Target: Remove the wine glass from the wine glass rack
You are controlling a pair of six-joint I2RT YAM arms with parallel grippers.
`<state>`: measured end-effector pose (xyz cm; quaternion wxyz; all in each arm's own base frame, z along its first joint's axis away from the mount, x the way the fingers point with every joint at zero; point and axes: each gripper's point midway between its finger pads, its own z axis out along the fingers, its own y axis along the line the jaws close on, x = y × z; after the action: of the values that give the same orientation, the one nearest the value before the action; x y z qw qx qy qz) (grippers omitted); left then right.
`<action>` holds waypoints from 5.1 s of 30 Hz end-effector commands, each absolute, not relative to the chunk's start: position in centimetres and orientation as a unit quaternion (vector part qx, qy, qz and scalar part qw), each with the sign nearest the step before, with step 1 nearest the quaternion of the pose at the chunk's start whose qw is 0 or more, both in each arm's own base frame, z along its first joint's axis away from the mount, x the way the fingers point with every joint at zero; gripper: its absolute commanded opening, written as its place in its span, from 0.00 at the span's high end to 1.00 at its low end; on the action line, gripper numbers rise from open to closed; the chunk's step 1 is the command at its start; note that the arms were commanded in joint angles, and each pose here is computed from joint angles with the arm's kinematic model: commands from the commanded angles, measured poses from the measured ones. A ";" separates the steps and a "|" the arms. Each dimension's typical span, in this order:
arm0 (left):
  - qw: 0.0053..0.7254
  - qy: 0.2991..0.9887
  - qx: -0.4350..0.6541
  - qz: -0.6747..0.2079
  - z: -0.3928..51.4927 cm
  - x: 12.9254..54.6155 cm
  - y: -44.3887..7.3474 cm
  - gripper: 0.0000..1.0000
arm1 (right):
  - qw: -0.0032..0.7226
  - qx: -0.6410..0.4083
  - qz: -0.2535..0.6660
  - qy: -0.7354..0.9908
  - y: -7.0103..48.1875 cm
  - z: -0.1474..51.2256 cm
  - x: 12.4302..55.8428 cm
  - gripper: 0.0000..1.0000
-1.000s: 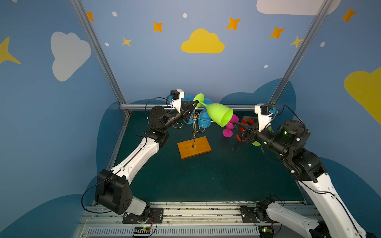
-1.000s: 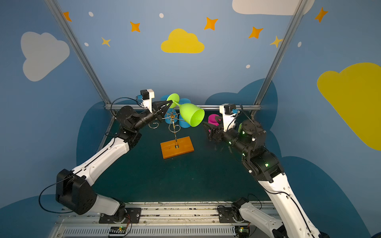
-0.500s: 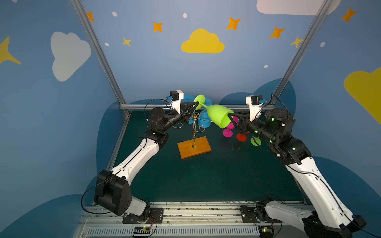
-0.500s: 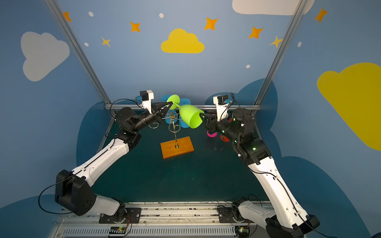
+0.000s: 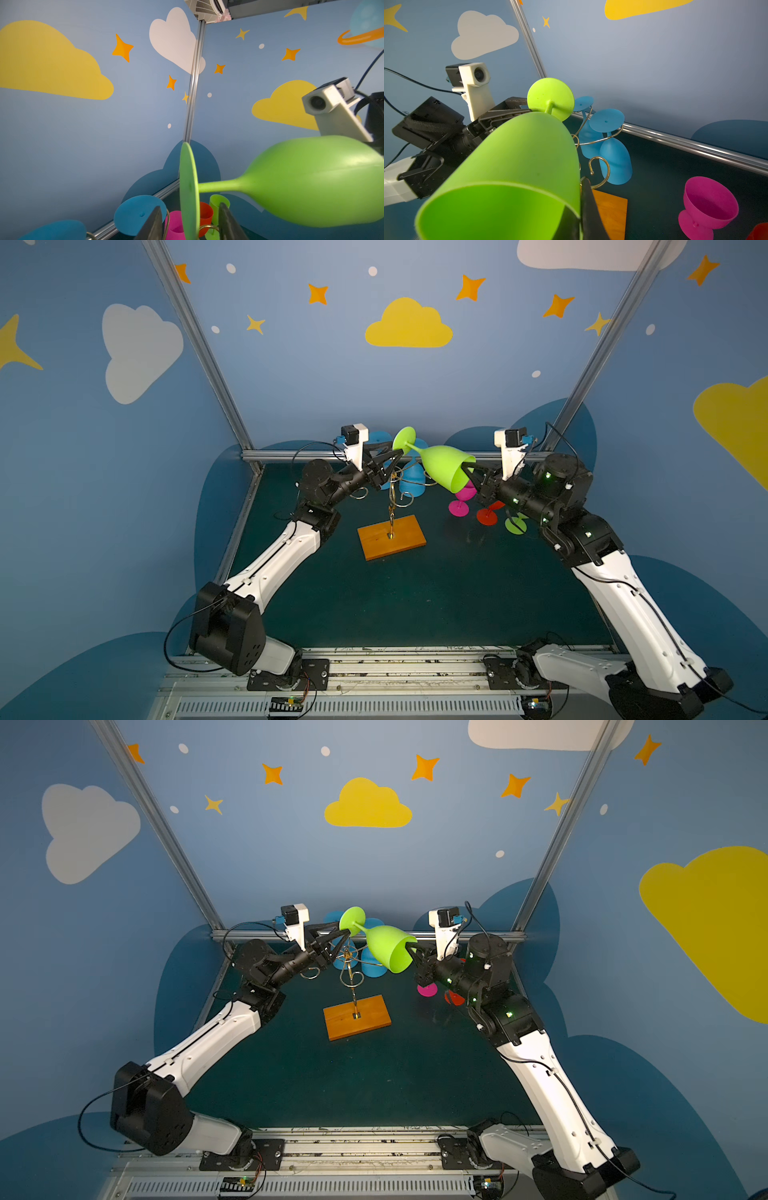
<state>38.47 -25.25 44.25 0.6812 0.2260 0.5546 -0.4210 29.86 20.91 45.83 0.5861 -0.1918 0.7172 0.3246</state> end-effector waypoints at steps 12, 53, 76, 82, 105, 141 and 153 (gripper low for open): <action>0.771 0.556 0.073 -0.302 46.5 38.9 -15.0 0.18 | 0.632 -0.111 0.147 0.753 10.4 47.4 25.9 1.00; 0.772 0.628 -0.001 -0.099 37.5 34.2 -2.7 0.13 | 0.172 -0.130 -0.001 0.977 11.9 19.4 36.8 1.00; 0.767 0.635 -0.044 -0.079 36.9 34.5 -0.6 0.13 | 0.121 -0.075 0.042 0.989 13.0 18.9 40.1 0.68; 0.758 0.643 -0.092 -0.064 36.1 34.7 1.3 0.13 | 0.188 -0.066 0.068 0.978 12.9 23.1 39.8 0.57; 0.587 0.718 -0.062 -0.370 39.4 41.3 -4.1 0.20 | 0.485 -0.086 0.133 0.860 10.2 31.4 31.2 0.22; 0.316 0.756 0.057 -0.571 37.1 54.8 -18.3 0.45 | 0.497 -0.062 0.132 0.856 8.4 30.5 26.8 0.22; 0.294 0.774 0.079 -0.556 35.9 53.9 -20.1 0.47 | 0.497 -0.061 0.130 0.855 8.3 30.4 26.8 0.22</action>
<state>54.28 -20.04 36.24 0.2991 0.0695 0.7696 -0.5598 26.98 8.61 30.62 0.4974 -0.0665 0.8546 0.1338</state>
